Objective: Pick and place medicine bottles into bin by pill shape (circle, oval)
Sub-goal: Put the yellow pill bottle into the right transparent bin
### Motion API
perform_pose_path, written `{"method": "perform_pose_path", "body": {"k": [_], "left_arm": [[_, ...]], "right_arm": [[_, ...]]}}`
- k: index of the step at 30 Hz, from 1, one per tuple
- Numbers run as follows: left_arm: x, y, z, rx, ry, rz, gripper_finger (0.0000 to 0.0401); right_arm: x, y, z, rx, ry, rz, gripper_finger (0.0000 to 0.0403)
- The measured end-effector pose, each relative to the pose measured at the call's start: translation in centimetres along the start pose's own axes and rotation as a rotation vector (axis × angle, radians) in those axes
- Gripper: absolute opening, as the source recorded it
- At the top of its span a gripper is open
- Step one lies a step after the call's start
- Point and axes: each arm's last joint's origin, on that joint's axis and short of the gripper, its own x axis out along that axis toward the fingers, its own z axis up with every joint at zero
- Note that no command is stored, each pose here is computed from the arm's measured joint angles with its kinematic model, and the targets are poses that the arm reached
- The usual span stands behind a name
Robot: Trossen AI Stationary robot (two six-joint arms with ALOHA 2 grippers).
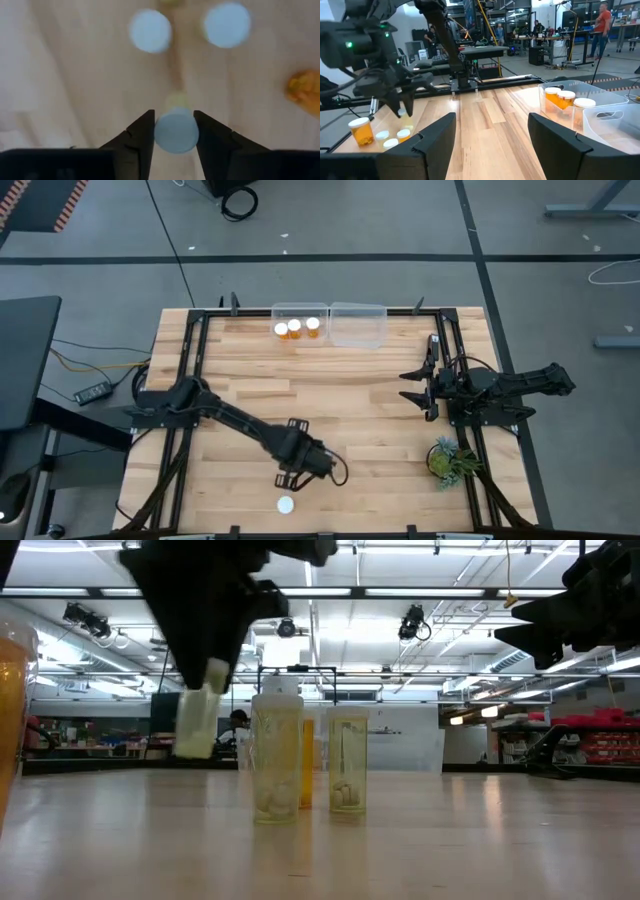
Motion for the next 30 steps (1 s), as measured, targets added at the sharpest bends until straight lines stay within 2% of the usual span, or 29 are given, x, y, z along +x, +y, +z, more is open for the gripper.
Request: {"method": "perform_pose_path", "body": {"k": [5,15,25,30], "left_arm": [[-0.2,3.1,0.8,0.034,-0.021,0.063,0.0136],[0.5,10.8,1.4,0.008,-0.035,0.086,0.0136],[0.8,16.7,2.2,0.018,-0.168,0.132,0.0128],[0.7,19.4,2.6,0.024,-0.257,0.176,0.0137]], "right_arm": [[0.0,0.0,0.0,0.0,0.0,0.0,0.0255],[0.0,0.0,0.0,0.0,0.0,0.0,0.0255],[0.0,0.0,0.0,0.0,0.0,0.0,0.0255],[0.0,0.0,0.0,0.0,0.0,0.0,0.0255]]}}
